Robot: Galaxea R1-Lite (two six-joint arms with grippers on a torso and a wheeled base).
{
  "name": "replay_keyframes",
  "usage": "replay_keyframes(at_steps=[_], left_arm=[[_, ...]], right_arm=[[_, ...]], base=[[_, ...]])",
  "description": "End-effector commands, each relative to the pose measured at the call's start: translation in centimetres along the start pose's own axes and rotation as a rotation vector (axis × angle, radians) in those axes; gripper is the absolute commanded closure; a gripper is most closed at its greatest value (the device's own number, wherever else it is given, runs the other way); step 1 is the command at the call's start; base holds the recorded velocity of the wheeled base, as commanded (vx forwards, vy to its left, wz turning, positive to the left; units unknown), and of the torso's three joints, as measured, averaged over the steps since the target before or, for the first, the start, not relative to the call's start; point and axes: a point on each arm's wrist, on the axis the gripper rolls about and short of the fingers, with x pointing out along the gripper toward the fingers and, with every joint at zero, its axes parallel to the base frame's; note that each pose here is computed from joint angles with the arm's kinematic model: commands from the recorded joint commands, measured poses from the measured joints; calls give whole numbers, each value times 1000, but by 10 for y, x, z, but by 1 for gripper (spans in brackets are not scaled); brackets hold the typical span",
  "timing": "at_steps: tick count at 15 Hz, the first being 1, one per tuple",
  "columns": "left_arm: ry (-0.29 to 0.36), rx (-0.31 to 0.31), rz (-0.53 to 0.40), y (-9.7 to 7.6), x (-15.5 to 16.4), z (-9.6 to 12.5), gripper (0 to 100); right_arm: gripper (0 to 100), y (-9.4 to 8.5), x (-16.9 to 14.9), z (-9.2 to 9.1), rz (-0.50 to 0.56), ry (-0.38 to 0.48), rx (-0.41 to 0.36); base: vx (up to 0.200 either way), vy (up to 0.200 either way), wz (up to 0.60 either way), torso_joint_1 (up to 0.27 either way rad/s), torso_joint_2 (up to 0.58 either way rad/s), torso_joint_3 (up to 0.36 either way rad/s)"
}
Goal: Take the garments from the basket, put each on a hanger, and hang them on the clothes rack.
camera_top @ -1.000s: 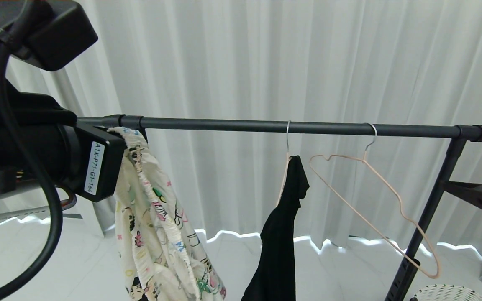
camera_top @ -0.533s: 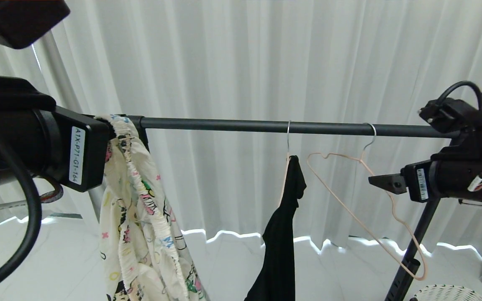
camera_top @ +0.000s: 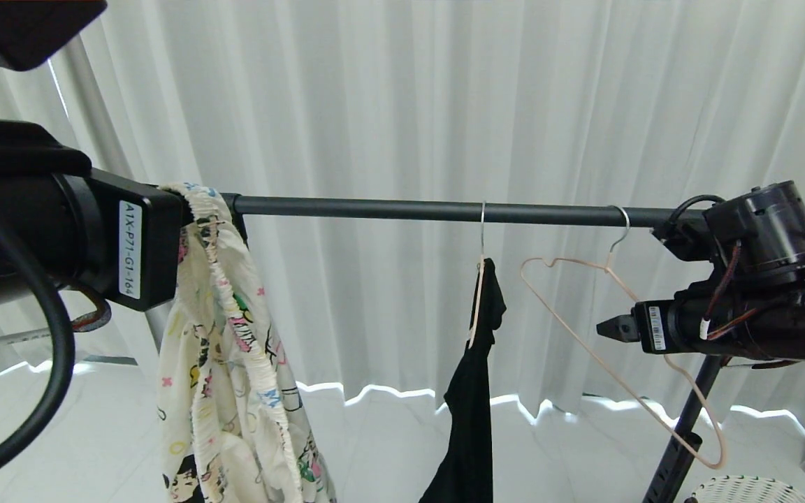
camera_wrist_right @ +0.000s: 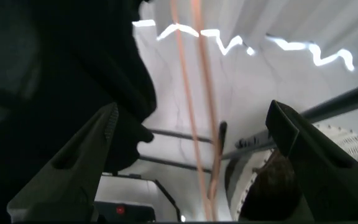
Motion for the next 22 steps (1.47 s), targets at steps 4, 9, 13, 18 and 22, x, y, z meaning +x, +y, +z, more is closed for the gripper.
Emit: replay_keyframes(at_steps=[4, 9, 13, 18, 22], left_arm=[[6, 4, 0, -1, 1, -1, 100], [4, 3, 0, -1, 1, -1, 100], [5, 3, 2, -1, 1, -1, 100], [4, 2, 2, -1, 1, -1, 100], [4, 2, 2, -1, 1, -1, 100]], right_arm=[[0, -6, 11, -10, -28, 51, -4], [0, -3, 17, -11, -28, 61, -10], [100, -4, 19, -15, -33, 78, -14], [100, -4, 20, -16, -34, 80, -13], [100, -4, 18, -14, -31, 65, -8]], base=[[0, 0, 0, 0, 0, 0], [0, 0, 0, 0, 0, 0], [0, 0, 0, 0, 0, 0], [0, 0, 0, 0, 0, 0], [0, 0, 0, 0, 0, 0]])
